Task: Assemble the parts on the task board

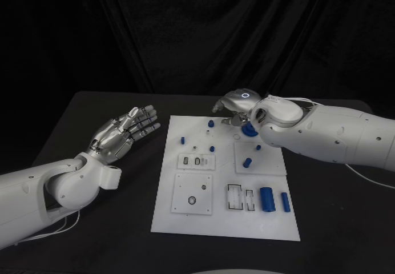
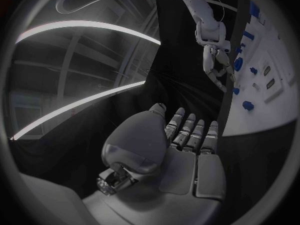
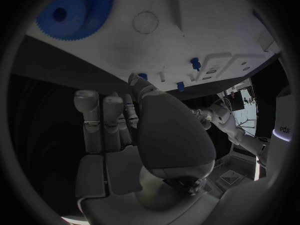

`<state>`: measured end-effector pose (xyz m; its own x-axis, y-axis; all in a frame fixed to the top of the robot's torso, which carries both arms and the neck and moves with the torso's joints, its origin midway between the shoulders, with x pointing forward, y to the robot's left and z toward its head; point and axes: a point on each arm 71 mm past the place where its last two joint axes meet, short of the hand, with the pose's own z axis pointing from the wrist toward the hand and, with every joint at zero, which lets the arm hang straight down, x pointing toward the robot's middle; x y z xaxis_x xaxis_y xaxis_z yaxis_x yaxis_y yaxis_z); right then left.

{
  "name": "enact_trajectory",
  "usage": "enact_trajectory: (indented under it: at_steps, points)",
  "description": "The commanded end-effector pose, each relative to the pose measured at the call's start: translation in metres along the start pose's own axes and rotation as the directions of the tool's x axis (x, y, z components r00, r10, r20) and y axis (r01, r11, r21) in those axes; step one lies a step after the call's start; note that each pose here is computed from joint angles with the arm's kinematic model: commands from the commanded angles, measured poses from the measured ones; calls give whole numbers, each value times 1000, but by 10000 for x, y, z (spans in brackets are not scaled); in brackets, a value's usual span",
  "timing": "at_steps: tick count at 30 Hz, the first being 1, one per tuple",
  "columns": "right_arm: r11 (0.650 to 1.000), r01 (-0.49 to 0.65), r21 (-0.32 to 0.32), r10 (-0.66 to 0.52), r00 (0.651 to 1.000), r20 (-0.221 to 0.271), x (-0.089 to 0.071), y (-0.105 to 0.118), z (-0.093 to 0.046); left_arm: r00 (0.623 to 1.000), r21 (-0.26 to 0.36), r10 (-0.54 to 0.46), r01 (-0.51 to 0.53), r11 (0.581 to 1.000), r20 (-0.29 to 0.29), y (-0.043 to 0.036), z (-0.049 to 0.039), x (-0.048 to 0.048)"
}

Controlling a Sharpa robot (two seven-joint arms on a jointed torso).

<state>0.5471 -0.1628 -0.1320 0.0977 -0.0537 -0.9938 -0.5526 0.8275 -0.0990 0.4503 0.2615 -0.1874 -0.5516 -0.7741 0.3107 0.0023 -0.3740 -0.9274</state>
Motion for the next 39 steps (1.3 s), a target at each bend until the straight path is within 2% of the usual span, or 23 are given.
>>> enact_trajectory:
  at_steps: [1, 3, 8, 10, 16, 22, 28, 39]
  points:
    - [1000, -26, 11, 26, 998, 59, -167, -51, -107, 1000, 207, -17, 18, 978, -10, -144, -9, 27]
    - [999, -41, 16, 40, 997, 72, -249, -113, -228, 1000, 206, -17, 19, 978, -10, -143, -11, 30]
    - [996, -84, 36, 80, 992, 94, -329, -268, -490, 1000, 204, -17, 18, 979, -9, -143, -12, 30]
    - [994, -93, 51, 88, 992, 86, -322, -327, -565, 1000, 204, -17, 18, 979, -8, -143, -12, 26]
    - [986, -101, 130, 100, 995, 15, -190, -519, -729, 1000, 202, -19, 20, 979, -9, -138, -5, 20]
    - [979, -105, 177, 110, 994, -19, -32, -604, -797, 1000, 200, -23, 25, 979, -14, -131, 3, 26]
    - [975, -104, 198, 117, 992, -54, 106, -623, -803, 1000, 198, -24, 27, 980, -15, -127, 6, 22]
    - [972, -101, 213, 124, 987, -99, 223, -627, -815, 1000, 196, -25, 28, 980, -16, -128, -1, 21]
